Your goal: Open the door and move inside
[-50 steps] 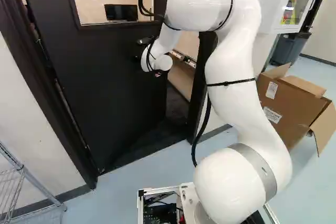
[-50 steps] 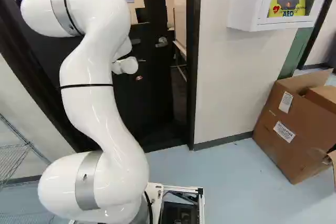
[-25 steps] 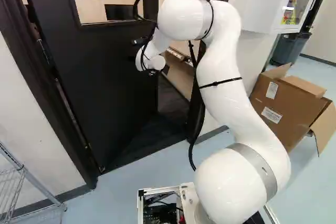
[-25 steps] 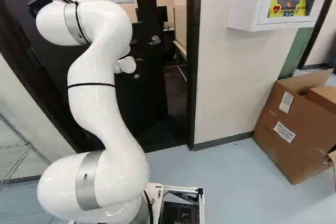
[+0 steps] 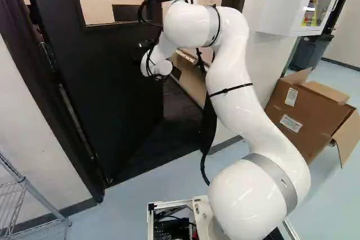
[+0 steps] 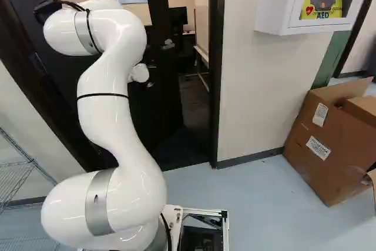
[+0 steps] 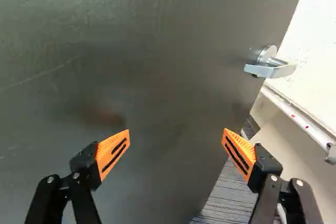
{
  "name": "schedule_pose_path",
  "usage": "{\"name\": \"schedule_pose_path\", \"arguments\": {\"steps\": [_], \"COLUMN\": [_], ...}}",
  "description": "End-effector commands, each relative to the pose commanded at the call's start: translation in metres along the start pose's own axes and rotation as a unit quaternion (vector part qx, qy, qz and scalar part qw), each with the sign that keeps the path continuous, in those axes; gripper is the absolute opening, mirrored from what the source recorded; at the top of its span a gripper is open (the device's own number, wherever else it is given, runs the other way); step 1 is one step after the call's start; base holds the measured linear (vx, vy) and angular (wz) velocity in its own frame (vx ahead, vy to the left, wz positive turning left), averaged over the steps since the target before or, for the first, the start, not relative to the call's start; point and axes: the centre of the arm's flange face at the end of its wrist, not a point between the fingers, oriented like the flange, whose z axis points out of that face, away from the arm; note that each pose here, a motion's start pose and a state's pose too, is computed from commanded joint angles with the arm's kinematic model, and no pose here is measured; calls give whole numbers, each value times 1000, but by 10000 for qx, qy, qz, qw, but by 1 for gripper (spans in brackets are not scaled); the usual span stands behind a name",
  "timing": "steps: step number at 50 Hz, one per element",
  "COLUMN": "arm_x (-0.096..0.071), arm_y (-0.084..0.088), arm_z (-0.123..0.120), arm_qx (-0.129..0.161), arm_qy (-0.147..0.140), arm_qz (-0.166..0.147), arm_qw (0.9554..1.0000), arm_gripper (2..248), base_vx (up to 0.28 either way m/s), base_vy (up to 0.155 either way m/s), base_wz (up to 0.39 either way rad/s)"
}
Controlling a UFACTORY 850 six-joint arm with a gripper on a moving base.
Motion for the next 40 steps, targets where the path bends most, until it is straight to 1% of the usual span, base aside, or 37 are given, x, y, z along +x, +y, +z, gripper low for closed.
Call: {"name": "schedule_pose_path", "arguments": {"steps": [23, 40], "arm_x": [4, 6], "arm_y": [-15, -21], "arm_z": [-42, -77], "arm_qx": [102, 131], "arm_qy": [-181, -312], "arm_qz": [6, 18], "arm_qw": [9998, 9994], "arm_gripper": [247, 247], "base_vx": [0, 0], "base_vy": [0, 0], "base_wz": [0, 0]}}
